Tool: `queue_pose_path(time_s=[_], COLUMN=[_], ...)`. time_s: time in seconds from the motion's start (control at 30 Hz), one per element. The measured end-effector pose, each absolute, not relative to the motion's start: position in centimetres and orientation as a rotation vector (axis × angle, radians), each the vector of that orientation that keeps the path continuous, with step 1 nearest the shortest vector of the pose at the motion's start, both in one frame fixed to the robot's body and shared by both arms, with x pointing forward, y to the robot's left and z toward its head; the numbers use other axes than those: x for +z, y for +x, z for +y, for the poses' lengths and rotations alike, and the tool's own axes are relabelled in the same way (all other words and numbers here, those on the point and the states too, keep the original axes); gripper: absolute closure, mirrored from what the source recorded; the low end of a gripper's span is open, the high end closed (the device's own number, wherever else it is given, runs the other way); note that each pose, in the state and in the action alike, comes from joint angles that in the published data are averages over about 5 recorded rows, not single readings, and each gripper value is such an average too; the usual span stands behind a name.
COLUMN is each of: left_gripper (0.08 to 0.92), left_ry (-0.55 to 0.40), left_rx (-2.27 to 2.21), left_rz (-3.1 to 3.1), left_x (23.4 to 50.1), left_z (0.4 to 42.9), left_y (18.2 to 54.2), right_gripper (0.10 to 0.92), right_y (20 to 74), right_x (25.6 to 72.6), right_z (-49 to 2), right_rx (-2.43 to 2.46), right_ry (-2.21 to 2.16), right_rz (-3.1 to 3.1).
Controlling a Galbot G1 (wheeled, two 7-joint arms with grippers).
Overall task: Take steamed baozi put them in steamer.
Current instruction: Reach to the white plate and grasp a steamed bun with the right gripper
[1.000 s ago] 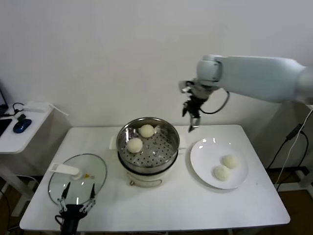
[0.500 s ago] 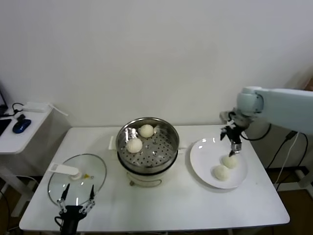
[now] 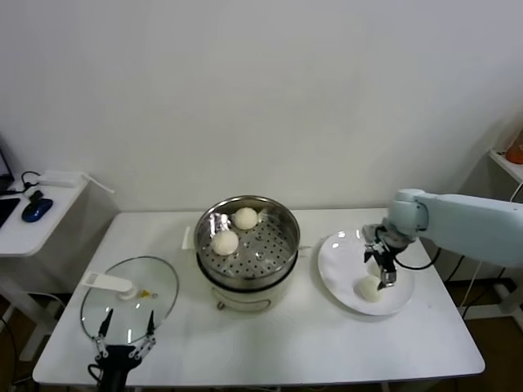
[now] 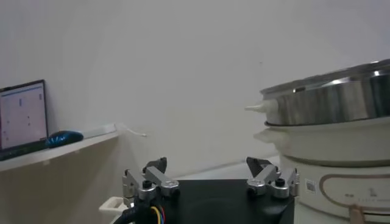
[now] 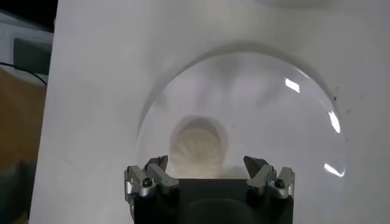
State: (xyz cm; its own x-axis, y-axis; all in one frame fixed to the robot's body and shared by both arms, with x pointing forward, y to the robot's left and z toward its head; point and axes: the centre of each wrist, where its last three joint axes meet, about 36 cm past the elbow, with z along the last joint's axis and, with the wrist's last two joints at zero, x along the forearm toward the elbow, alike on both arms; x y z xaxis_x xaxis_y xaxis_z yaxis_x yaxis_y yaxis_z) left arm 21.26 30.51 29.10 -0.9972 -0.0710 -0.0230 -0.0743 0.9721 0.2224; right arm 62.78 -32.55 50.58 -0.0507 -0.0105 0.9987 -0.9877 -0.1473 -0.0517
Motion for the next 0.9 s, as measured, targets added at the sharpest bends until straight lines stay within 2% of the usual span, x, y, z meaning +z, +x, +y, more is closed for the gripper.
queue_pose_path(time_s=[0.6, 0.9], left_gripper=[0.177, 0.177], left_ry=[-0.115, -0.118], left_rx=[0.35, 0.353], left_rz=[3.111, 3.111], left_x=[28.5, 28.5], left_z=[30.5, 30.6], left_y=[21.2, 21.1], right_gripper=[0.2, 0.285], right_y=[62.0, 62.0], right_x=[46.7, 46.4], right_z=[-33.0, -33.2], right_rx=[1.347, 1.358], right_ry=[1.285, 1.272], right_rz=[-1.177, -1.177])
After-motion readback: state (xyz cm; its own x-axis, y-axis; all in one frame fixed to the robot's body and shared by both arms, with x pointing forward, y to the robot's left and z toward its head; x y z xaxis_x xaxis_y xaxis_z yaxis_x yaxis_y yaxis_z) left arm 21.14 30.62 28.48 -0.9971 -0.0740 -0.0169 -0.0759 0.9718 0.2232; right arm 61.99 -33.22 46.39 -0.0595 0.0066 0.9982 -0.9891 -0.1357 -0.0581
